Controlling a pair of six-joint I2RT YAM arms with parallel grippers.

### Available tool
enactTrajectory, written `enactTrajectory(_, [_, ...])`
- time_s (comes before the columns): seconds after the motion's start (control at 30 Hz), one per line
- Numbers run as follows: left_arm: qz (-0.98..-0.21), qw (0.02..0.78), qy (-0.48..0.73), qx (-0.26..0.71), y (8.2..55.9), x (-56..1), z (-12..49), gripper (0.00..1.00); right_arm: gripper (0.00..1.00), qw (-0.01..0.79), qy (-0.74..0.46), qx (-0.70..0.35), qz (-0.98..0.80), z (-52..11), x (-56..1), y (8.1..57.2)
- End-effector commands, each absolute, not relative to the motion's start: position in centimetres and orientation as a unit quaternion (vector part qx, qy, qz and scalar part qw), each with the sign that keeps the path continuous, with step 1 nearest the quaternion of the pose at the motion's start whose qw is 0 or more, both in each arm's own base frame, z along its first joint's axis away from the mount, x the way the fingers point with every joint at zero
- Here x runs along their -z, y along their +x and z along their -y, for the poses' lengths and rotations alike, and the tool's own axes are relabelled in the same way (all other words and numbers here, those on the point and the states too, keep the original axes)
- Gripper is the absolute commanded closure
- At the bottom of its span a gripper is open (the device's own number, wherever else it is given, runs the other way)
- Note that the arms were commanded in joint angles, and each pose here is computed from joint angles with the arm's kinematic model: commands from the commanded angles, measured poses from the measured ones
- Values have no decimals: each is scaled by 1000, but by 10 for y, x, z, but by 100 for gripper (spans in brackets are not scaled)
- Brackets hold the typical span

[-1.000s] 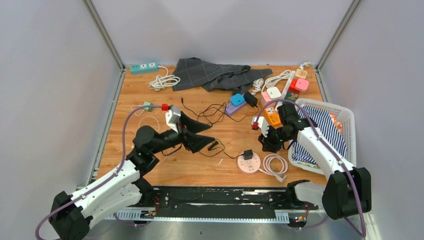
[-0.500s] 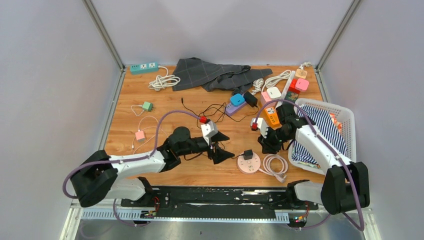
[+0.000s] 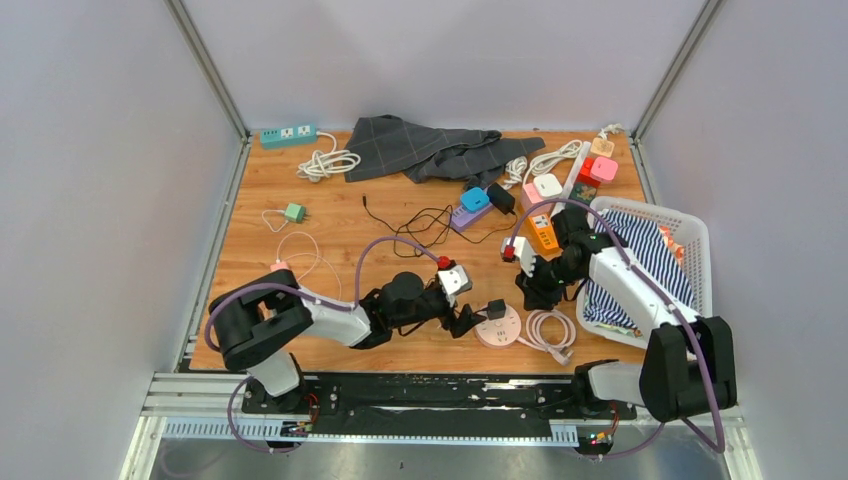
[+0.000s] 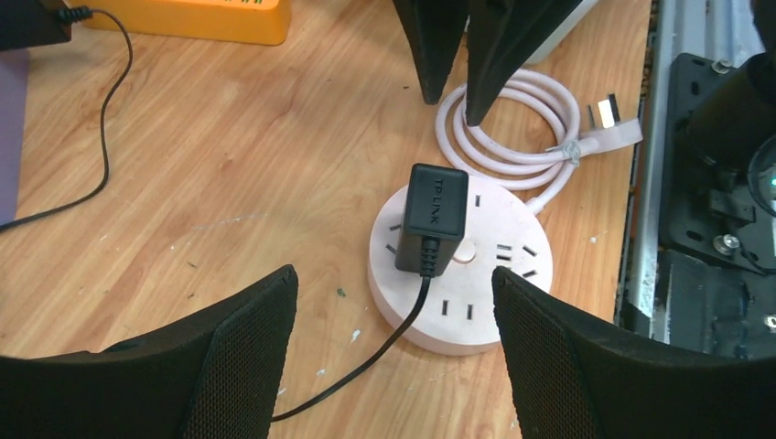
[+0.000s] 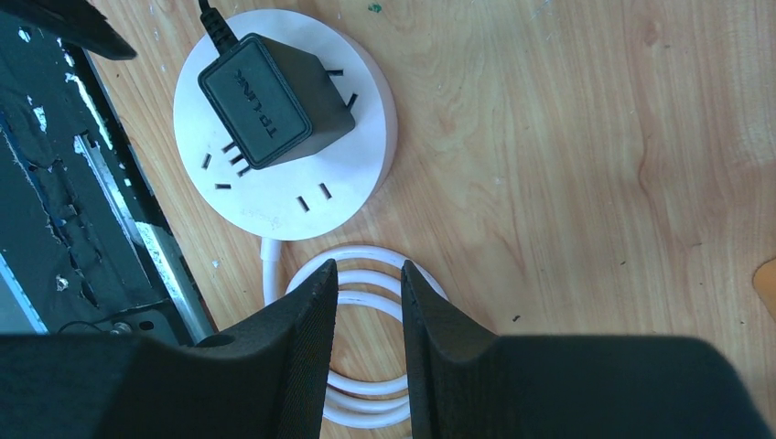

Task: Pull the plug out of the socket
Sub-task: Remove the plug from the socket.

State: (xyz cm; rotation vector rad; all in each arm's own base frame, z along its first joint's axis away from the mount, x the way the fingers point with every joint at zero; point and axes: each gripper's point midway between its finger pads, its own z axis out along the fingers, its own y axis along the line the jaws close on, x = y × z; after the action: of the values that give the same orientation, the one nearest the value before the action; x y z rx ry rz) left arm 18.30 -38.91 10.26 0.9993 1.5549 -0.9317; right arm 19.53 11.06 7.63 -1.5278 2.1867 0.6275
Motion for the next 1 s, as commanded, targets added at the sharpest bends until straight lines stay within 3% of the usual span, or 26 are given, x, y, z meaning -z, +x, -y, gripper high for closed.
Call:
enactTrajectory(0.0, [-608, 555, 409, 393, 192, -123, 405, 21, 66, 190, -543, -234, -784, -108, -76, 192])
enactTrajectory(0.53, [-591, 527, 474, 385, 194, -95, 435, 29, 66, 191, -543, -237, -782, -110, -78, 191])
enactTrajectory(0.67, [-580, 520, 492, 389, 189, -92, 438, 43, 66, 188, -543, -243, -782, -111, -78, 191])
enactTrajectory(0.97, [-586, 521, 497, 372, 188, -85, 438, 46, 66, 196, -544, -244, -779, -112, -81, 190])
